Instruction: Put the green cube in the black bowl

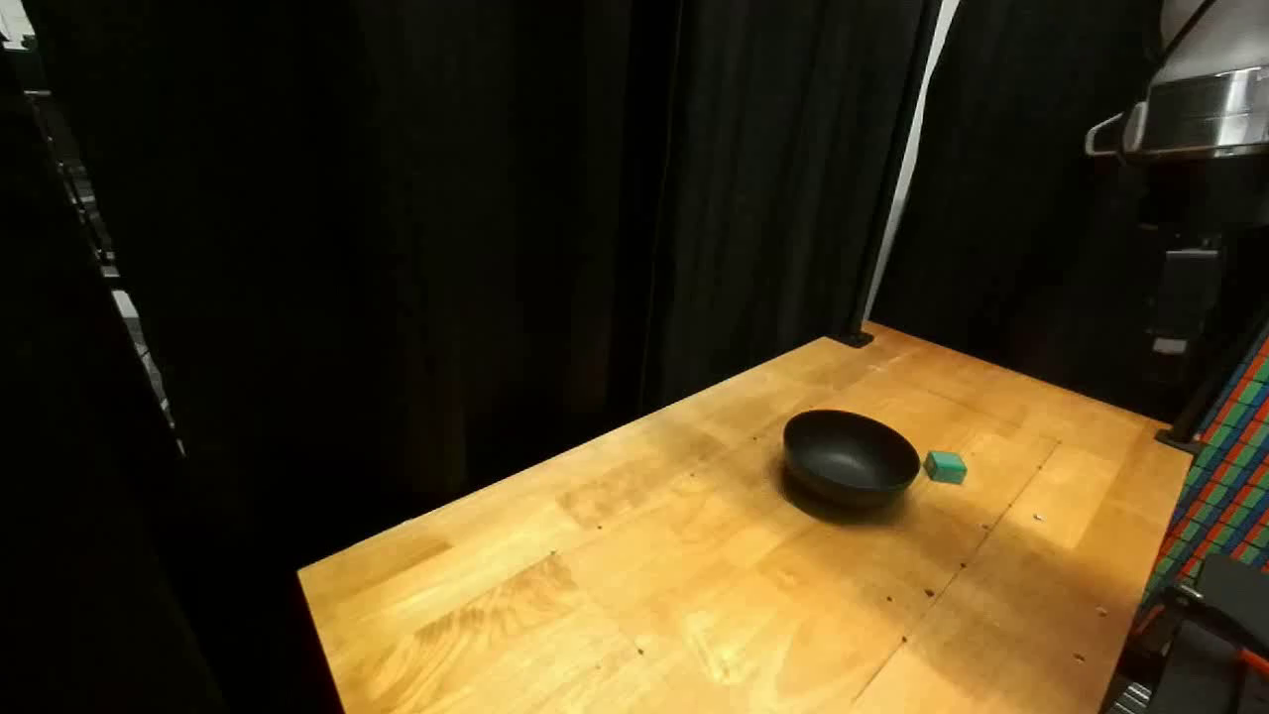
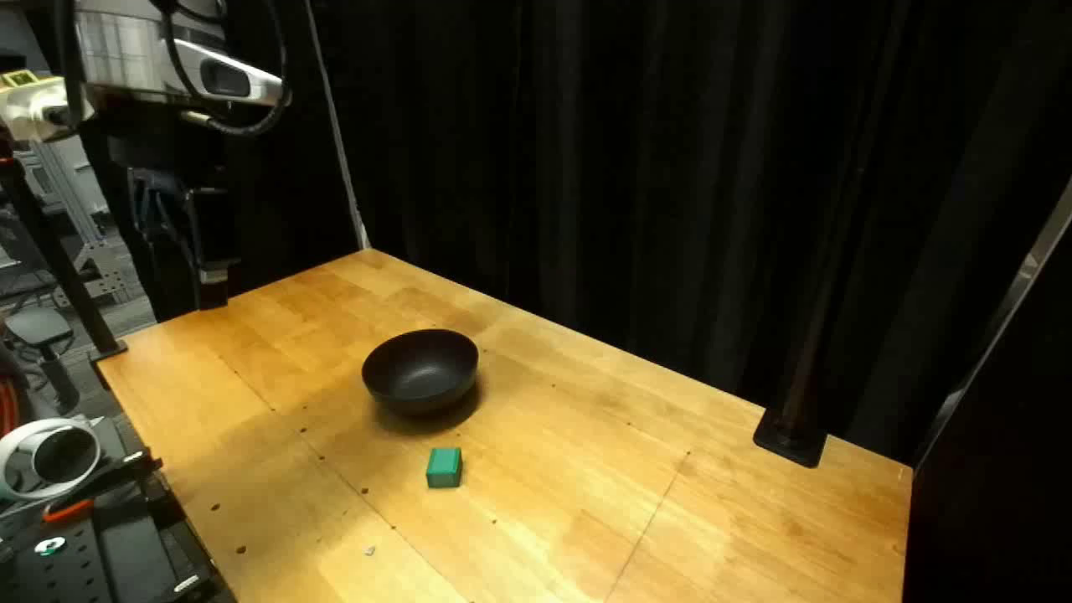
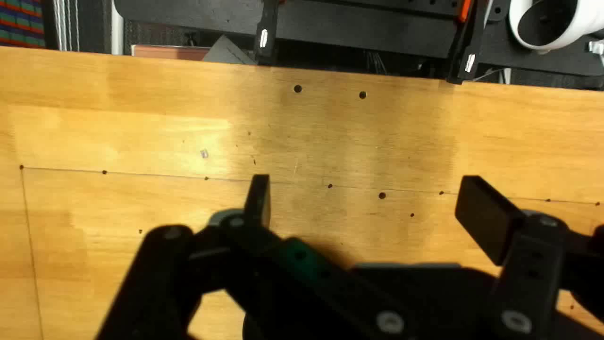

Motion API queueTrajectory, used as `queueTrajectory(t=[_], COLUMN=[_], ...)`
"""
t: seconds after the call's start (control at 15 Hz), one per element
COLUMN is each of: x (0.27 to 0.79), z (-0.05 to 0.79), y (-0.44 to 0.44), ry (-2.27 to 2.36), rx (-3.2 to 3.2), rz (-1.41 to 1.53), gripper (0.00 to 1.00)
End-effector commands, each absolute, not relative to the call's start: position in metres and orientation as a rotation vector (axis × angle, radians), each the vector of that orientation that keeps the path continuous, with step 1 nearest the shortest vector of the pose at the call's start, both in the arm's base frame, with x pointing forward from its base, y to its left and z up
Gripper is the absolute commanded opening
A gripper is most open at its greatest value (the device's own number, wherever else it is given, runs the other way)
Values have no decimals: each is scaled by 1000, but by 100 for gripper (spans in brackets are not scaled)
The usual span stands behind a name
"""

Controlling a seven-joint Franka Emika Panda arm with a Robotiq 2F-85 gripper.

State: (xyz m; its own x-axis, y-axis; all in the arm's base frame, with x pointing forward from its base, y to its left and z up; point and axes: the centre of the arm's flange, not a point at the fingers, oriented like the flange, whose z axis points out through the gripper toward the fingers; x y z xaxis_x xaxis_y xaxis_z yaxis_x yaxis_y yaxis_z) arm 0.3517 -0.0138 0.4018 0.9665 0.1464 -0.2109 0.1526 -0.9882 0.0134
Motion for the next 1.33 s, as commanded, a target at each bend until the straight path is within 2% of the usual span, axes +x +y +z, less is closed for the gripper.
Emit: queueTrajectory(t=[0.0, 1.0, 1.27], x=[352, 352, 383], z=[402, 403, 371], y=[-14, -14, -13], ry=[235, 234, 98], rx=[3086, 3086, 3093], rz=[-326, -322, -247], gripper=[100, 100, 100])
